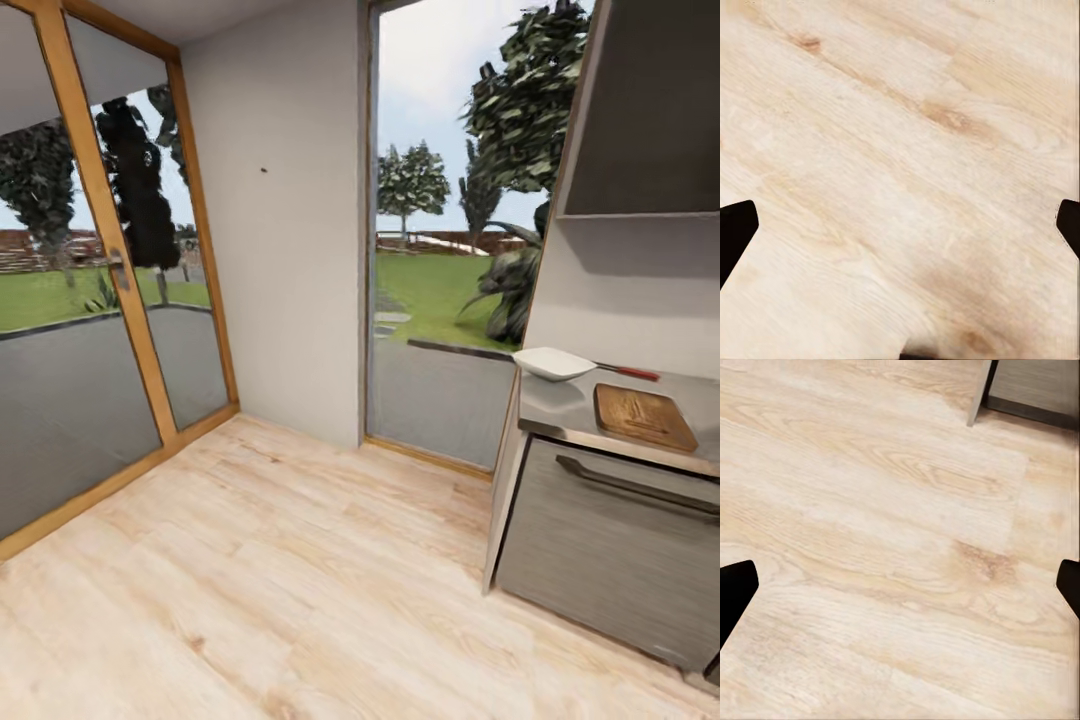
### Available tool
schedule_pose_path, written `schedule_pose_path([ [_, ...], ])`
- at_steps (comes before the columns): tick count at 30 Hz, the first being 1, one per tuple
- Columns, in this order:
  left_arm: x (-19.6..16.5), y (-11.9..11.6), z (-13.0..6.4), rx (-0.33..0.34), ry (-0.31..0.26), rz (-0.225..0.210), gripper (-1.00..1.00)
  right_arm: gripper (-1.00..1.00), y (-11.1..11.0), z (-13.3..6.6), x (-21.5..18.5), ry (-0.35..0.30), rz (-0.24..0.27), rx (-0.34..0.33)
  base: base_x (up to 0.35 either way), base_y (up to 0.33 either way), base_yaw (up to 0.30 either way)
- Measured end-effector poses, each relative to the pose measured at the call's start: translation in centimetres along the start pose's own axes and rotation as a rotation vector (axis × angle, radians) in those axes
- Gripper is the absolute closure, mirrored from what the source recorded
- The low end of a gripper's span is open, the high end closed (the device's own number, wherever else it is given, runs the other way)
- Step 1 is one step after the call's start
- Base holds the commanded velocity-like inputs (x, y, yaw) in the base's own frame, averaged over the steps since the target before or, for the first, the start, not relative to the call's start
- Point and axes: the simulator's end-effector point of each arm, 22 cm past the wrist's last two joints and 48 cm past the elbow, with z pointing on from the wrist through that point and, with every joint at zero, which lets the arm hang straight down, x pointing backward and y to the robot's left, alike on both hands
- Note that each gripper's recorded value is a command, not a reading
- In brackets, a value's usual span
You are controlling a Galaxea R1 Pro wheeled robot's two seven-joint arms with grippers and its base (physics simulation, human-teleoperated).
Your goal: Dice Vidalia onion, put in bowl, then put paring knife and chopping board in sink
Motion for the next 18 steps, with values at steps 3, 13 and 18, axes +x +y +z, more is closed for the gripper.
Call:
schedule_pose_path([
  [3, 0.02, 0.01, 0.0, 0.0, 0.0, 0.0, -1.0, -1.0, 0.0, 0.01, 0.0, 0.0, 0.0, 0.0, 0.047, -0.011, -0.287],
  [13, 0.06, -0.03, 0.0, 0.0, 0.001, 0.0, -1.0, -1.0, 0.0, 0.01, 0.01, 0.0, 0.0, 0.0, 0.005, -0.001, -0.287],
  [18, 0.09, -0.04, -0.01, 0.0, 0.002, 0.0, -1.0, -1.0, 0.0, 0.01, 0.01, 0.0, 0.0, 0.0, 0.0, 0.0, -0.287],
])
